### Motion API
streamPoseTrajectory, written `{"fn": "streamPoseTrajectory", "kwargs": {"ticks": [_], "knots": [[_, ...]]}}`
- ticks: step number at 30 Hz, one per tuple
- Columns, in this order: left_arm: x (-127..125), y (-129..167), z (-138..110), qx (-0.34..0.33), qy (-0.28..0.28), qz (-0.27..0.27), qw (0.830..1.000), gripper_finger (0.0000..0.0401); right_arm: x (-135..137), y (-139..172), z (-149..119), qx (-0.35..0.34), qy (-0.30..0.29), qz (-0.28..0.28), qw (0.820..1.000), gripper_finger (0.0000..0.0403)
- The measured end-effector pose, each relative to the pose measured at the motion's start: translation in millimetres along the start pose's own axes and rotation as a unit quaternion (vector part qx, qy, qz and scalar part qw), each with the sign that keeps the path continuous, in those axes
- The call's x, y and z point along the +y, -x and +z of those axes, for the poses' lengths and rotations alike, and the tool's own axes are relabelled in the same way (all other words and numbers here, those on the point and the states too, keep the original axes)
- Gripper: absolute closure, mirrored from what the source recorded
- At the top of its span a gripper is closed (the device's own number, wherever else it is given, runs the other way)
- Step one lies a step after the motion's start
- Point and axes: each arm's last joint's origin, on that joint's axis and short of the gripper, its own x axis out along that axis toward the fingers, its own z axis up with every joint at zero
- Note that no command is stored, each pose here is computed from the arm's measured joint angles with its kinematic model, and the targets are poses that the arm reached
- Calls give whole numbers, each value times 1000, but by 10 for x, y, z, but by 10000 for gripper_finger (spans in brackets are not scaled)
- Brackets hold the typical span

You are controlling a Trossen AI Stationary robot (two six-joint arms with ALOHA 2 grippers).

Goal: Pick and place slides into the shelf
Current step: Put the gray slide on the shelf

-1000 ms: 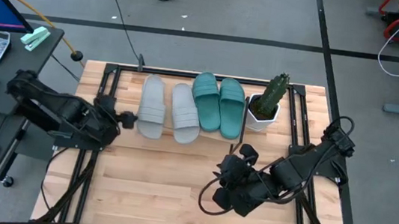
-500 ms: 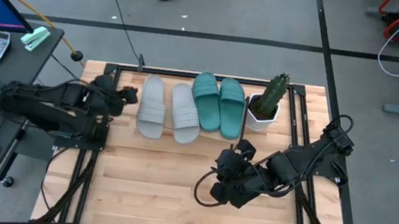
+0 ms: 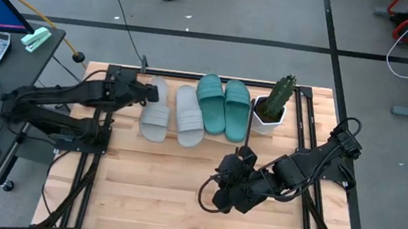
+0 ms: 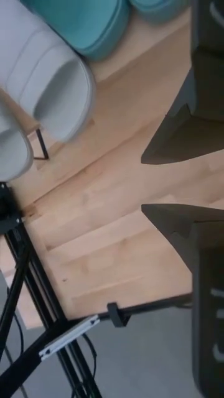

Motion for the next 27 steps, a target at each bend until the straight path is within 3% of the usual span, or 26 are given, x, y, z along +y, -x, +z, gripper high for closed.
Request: {"fn": "streamPoseTrajectory", "kwargs": {"ticks": [8, 12, 27], "knots": [[-115, -156, -22, 9, -29, -9, 1000, 112, 26, 5, 5, -1, -18, 13, 1000, 284], [-120, -177, -14, 11, -29, -10, 999, 133, 35, 6, 11, -4, -22, 17, 1000, 284], [-128, -199, 23, 6, -29, -17, 999, 324, 35, 6, 13, -6, -21, 17, 1000, 284]]}}
